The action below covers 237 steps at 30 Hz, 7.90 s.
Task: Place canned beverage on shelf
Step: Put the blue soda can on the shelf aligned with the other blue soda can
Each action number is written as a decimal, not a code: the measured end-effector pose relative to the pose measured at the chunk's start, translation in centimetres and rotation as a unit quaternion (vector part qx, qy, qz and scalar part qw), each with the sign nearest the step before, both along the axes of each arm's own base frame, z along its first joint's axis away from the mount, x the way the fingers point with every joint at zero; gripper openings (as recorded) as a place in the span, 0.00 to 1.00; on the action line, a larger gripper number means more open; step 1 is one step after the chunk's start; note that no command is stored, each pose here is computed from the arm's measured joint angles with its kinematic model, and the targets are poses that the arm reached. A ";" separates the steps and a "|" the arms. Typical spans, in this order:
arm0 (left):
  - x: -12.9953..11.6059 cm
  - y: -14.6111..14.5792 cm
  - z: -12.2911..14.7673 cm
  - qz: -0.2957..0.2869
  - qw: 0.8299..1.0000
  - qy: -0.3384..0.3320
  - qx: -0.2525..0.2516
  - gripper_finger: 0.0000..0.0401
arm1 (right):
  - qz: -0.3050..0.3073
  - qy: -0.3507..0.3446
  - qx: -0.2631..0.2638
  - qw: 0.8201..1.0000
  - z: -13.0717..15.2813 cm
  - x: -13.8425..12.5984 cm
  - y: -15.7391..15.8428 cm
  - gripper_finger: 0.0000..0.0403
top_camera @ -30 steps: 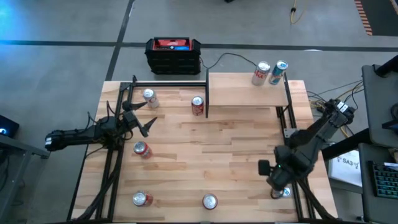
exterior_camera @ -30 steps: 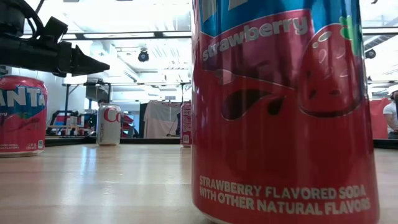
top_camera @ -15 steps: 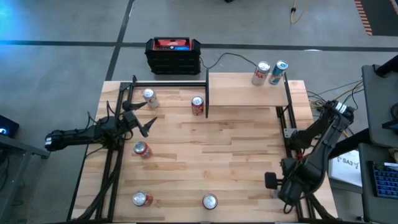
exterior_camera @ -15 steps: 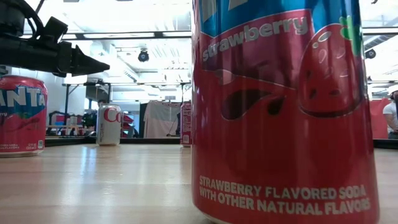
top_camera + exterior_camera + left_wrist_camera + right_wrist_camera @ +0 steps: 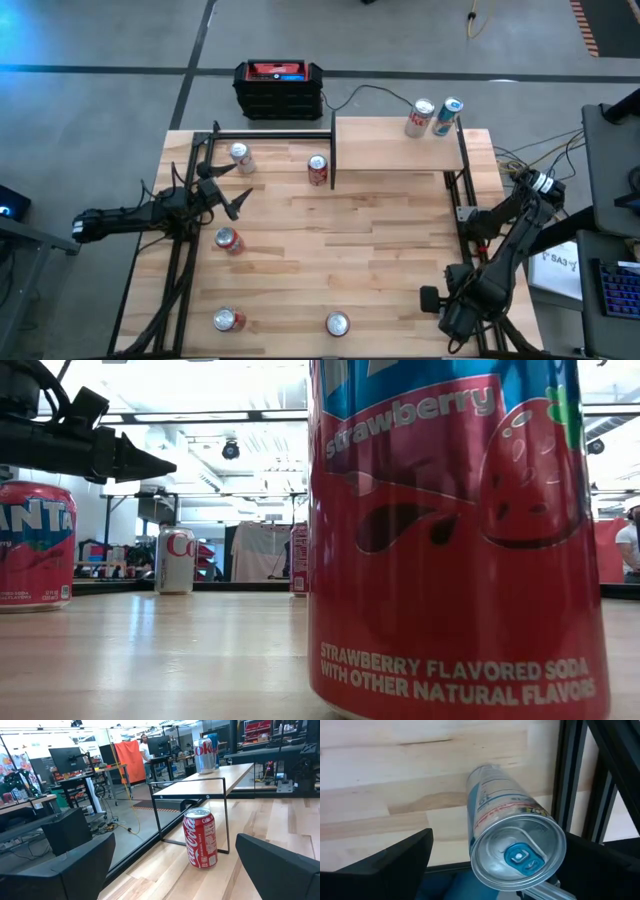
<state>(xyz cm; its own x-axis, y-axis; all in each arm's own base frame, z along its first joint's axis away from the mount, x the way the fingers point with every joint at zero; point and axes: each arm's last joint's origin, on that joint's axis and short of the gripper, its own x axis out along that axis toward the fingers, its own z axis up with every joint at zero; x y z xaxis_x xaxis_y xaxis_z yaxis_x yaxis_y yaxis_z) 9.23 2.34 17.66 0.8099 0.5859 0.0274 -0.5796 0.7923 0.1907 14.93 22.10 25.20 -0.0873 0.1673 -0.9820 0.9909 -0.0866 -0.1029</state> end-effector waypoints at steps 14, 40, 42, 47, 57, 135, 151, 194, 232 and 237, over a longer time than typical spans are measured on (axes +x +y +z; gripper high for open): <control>0.0 0.0 0.0 0.000 1.000 0.000 0.000 0.99 | -0.025 0.004 -0.001 1.000 0.0 -0.1 0.2 0.76; 0.0 0.0 0.0 0.000 1.000 0.000 0.000 0.99 | 0.028 -0.004 -0.100 0.995 0.7 0.7 -4.6 0.57; 0.0 0.0 0.0 0.000 1.000 0.000 0.000 0.99 | 0.045 0.001 -0.104 0.994 1.0 1.3 -5.8 0.57; 0.0 0.0 0.0 0.000 1.000 0.000 0.000 0.99 | 0.085 -0.010 -0.119 0.989 1.9 2.7 -9.2 0.57; 0.0 0.0 0.0 0.000 1.000 0.000 0.000 0.99 | 0.144 -0.011 -0.113 0.983 2.6 5.1 -15.8 0.57; 0.0 0.0 0.0 0.000 1.000 0.000 0.000 0.99 | 0.139 -0.058 -0.153 0.977 0.0 7.3 -25.1 0.94; 0.0 0.0 0.0 0.000 1.000 0.000 0.000 0.99 | 0.101 -0.090 -0.356 0.925 -2.9 6.9 -14.9 0.95; 0.0 0.0 0.0 0.000 1.000 0.000 0.000 0.99 | 0.011 -0.002 -0.557 0.830 -12.0 8.6 -13.6 0.29; 0.0 0.0 0.0 0.000 1.000 0.000 0.000 0.99 | 0.025 0.032 -0.562 0.826 -11.8 8.5 -14.6 0.96; 0.0 0.0 0.0 0.000 1.000 0.000 0.000 0.99 | 0.034 0.018 -0.579 0.815 -12.4 8.2 -15.1 0.98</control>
<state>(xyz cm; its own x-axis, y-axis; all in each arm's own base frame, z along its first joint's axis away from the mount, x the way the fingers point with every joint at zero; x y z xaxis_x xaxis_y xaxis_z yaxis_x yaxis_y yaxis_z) 9.24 2.34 17.66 0.8101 0.5856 0.0273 -0.5793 0.7924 0.1910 23.13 6.99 12.78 -0.0906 -0.8754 -0.4749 0.9956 -0.0914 -0.0214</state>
